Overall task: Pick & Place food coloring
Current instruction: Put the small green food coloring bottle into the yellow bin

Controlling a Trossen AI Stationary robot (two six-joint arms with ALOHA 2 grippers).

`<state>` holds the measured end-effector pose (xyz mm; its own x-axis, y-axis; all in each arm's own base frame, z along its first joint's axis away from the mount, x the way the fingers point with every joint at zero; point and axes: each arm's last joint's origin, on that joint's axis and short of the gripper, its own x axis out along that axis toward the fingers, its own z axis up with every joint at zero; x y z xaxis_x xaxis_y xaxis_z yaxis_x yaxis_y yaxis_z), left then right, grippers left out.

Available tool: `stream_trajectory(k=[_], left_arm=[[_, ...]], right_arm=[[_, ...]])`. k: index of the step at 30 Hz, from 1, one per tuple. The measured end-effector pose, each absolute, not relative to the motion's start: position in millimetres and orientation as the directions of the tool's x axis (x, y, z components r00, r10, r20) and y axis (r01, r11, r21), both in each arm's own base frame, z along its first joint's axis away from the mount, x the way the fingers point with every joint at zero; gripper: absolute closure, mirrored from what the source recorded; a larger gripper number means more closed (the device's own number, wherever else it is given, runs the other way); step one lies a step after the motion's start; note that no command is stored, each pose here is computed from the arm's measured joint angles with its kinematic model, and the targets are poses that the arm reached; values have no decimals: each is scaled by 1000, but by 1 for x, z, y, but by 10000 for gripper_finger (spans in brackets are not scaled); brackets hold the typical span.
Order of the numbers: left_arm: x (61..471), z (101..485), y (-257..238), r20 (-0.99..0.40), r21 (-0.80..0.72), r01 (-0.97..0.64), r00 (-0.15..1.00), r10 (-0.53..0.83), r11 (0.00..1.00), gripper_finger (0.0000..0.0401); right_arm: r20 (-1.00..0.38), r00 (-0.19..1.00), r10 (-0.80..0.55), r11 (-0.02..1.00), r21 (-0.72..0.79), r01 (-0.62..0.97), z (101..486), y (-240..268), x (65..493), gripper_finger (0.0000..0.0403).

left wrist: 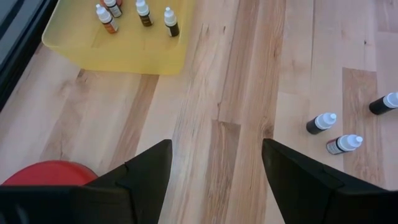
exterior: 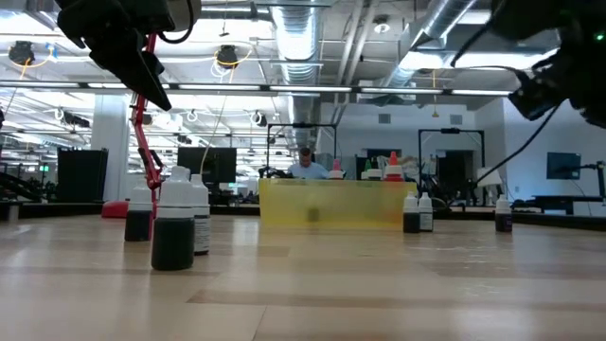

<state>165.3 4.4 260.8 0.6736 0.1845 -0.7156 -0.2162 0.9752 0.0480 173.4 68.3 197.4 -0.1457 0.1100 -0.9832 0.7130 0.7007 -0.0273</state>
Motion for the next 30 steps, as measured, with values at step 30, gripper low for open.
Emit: stream_trajectory(k=[30], left_arm=[[169,264,4,-678,53,-203,712,184,978,159]], right_arm=[[-983,-44,176,504,52,862,166,72,195,181]])
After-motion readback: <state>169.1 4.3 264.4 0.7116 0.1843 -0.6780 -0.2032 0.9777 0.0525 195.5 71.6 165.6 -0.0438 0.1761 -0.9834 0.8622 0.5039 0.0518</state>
